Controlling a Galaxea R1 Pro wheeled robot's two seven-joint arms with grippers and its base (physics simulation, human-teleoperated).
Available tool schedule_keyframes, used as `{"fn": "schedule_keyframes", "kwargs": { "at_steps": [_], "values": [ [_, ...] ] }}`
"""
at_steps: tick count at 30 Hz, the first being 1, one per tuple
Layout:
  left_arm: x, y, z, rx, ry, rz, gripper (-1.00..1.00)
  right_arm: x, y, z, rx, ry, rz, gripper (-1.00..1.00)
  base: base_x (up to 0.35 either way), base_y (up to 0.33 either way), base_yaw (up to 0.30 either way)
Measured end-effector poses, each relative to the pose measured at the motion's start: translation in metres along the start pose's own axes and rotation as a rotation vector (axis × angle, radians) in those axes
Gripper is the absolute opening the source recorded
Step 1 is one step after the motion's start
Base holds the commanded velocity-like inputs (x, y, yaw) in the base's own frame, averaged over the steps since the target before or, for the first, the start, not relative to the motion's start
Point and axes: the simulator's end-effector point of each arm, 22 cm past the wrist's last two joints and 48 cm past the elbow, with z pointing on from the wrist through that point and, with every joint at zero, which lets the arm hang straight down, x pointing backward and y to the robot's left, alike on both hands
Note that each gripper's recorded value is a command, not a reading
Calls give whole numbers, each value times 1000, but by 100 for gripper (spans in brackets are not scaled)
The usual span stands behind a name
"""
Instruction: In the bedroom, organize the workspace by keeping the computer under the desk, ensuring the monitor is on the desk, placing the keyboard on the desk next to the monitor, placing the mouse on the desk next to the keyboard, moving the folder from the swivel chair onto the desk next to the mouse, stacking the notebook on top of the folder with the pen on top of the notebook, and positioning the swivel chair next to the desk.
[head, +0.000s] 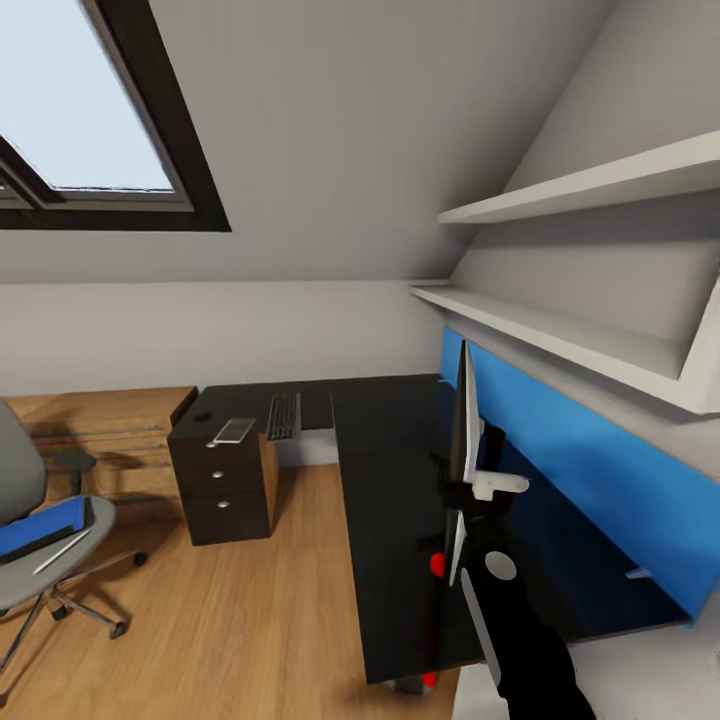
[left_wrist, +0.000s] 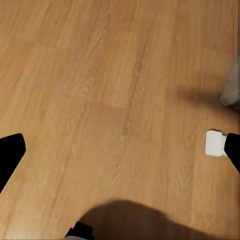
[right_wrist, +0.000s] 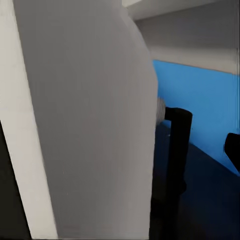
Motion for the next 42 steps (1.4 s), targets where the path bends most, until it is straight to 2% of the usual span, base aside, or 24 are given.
{"fn": "schedule_keyframes", "kwargs": {
  "at_steps": [16, 42],
  "values": [
    [-7, -3, 0, 7, -17, -3, 100, -9, 1, -2, -3, -14, 2, 100, 0, 0, -175],
    [-17, -6, 0, 14, -41, -7, 100, -10, 4, -6, -12, -11, 0, 100, 0, 0, -26]
  ]
}}
